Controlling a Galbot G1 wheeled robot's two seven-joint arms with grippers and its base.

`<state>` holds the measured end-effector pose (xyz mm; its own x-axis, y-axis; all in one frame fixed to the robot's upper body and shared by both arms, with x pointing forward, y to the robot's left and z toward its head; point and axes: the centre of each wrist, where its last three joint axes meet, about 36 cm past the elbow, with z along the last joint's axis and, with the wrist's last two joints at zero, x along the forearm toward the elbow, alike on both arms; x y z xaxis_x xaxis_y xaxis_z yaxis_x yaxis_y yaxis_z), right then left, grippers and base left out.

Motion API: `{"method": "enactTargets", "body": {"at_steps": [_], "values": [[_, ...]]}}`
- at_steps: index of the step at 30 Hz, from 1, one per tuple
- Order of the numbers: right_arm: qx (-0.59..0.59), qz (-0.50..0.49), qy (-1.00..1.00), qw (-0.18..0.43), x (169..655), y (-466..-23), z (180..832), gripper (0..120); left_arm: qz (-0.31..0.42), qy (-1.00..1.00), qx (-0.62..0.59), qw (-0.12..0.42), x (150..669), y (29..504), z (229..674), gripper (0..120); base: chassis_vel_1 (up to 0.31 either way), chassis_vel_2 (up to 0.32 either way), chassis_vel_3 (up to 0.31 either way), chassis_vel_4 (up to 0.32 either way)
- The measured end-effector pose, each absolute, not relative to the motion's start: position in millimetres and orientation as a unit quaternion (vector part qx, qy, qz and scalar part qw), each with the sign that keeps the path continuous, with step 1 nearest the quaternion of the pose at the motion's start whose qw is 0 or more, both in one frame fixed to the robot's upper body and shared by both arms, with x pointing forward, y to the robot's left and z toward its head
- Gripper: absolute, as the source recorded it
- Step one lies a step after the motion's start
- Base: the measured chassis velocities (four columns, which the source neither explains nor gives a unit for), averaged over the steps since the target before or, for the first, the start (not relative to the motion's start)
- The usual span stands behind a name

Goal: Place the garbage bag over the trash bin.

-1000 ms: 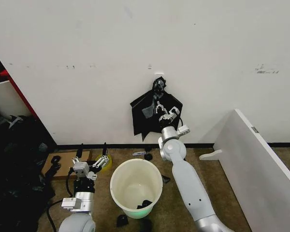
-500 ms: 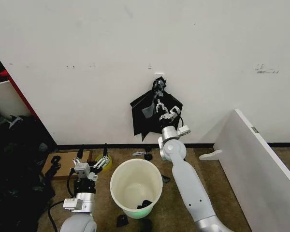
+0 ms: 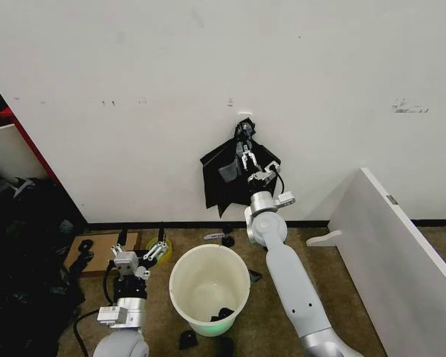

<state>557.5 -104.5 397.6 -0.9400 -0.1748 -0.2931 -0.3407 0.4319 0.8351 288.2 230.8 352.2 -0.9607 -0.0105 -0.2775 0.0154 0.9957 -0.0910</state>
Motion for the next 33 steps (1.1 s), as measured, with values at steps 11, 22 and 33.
{"method": "enactTargets", "body": {"at_steps": [11, 22, 33], "values": [[-0.166, 0.505, 0.842, 0.091, 563.2, -103.4, 404.7, 66, -0.046, 0.989, -0.004, 0.138, 286.0, 230.6, 351.2, 100, 0.0, 0.0, 0.0, 0.0], [-0.172, 0.495, 0.846, 0.097, 558.3, -98.9, 398.6, 25, -0.046, 0.99, -0.007, 0.137, 282.5, 229.8, 349.4, 100, 0.0, 0.0, 0.0, 0.0], [-0.174, 0.503, 0.841, 0.098, 532.8, -92.2, 390.7, 0, -0.048, 0.99, -0.006, 0.136, 281.1, 228.2, 345.9, 100, 0.0, 0.0, 0.0, 0.0]]}}
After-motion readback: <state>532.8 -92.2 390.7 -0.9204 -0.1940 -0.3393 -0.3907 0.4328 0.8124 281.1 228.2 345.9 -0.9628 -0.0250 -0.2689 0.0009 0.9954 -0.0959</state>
